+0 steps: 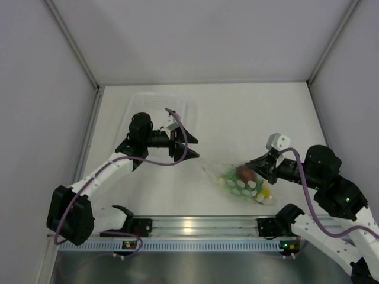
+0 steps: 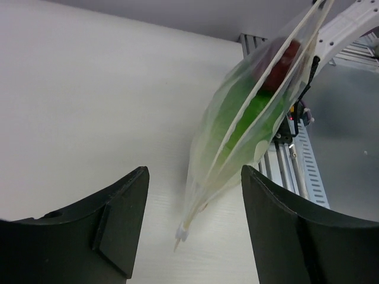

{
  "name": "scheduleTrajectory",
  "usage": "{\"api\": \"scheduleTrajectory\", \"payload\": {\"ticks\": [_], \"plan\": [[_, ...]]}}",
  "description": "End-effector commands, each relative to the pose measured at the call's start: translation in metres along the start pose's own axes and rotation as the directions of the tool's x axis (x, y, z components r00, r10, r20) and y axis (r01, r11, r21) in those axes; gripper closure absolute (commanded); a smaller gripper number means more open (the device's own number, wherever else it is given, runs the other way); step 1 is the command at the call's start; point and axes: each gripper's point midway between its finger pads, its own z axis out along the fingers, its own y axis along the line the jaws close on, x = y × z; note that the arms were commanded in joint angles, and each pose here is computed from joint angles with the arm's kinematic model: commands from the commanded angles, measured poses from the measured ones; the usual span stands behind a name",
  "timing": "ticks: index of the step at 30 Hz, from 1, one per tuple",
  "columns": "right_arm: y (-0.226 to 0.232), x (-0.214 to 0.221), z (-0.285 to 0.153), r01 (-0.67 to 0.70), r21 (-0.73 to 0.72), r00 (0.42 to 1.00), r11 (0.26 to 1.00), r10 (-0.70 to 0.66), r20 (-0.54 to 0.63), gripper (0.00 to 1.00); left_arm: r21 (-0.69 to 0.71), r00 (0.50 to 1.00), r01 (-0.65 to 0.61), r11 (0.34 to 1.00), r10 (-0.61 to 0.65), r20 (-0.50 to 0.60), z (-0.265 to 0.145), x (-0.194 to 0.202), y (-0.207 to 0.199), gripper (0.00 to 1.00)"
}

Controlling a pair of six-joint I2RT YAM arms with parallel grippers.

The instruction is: Open the zip-top bag and remove the fake food

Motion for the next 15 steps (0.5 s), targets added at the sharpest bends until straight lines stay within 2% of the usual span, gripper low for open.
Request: {"api": "scheduleTrajectory", "payload": {"ticks": [1,6,15], "plan": [[0.011,-0.021,0.002,0.053,-0.074,0.996,0.996,-0.047,0.079,1.00,0.030,0.981,-0.178,0.984,0.175,0.085,0.005,-0.058,-0.025,0.30],[0.018,-0.022,0.004,0.061,-0.118,0.995,0.991,-0.051,0.089,1.00,0.041,0.970,-0.227,0.973,0.223,0.092,0.021,-0.067,-0.028,0.32],[0.015,-0.024,0.004,0.057,-0.103,0.995,0.993,-0.048,0.091,1.00,0.156,0.974,-0.222,0.962,0.214,0.069,0.045,-0.048,-0.053,0.33]]}}
